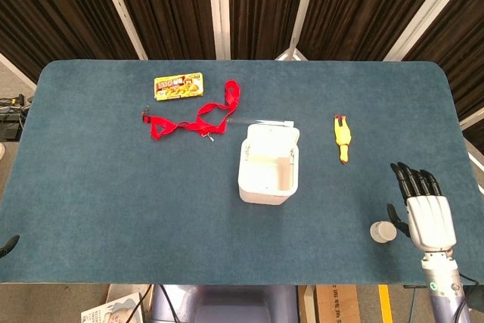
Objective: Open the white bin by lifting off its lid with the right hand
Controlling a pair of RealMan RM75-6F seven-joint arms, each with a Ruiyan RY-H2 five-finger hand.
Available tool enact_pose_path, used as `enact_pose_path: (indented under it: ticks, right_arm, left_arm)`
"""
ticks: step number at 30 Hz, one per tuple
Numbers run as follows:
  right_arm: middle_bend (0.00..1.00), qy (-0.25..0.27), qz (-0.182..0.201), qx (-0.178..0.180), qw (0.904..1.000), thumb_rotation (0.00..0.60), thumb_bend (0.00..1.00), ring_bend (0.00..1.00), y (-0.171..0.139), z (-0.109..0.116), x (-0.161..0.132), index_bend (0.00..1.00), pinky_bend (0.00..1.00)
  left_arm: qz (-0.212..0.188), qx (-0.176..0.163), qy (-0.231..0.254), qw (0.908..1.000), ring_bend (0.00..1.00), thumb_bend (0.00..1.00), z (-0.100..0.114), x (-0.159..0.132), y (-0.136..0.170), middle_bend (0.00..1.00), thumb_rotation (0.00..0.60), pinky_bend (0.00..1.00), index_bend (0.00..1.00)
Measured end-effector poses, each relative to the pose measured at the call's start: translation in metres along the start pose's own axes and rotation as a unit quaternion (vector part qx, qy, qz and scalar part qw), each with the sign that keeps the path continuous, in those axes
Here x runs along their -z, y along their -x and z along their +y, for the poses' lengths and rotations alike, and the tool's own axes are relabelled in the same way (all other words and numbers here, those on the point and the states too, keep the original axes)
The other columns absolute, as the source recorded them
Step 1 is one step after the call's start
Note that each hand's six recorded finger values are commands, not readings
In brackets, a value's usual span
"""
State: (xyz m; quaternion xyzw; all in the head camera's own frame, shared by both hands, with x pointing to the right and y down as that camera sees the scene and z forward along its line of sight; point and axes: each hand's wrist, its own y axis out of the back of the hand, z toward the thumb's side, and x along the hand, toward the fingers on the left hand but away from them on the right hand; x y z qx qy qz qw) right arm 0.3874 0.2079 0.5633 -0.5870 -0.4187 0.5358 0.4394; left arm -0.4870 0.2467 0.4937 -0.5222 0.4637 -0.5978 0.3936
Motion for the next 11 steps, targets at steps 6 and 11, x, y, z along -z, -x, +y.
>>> enact_pose_path:
  ticks: [6, 11]
  right_arm:
    - [0.15, -0.014, 0.005, -0.007, 0.9999, 0.600, 0.35, 0.19, -0.018, -0.010, 0.006, 0.11, 0.15]
    - [0.15, -0.014, 0.005, -0.008, 0.9998, 0.600, 0.35, 0.19, -0.021, -0.010, 0.007, 0.11, 0.15]
  left_arm:
    - [-0.006, 0.019, -0.010, 0.9998, 0.00, 0.05, -0.004, -0.001, 0.000, 0.00, 0.600, 0.00, 0.10]
    - [-0.018, 0.024, -0.010, 0.9995, 0.00, 0.05, -0.006, -0.005, -0.002, 0.00, 0.600, 0.00, 0.10]
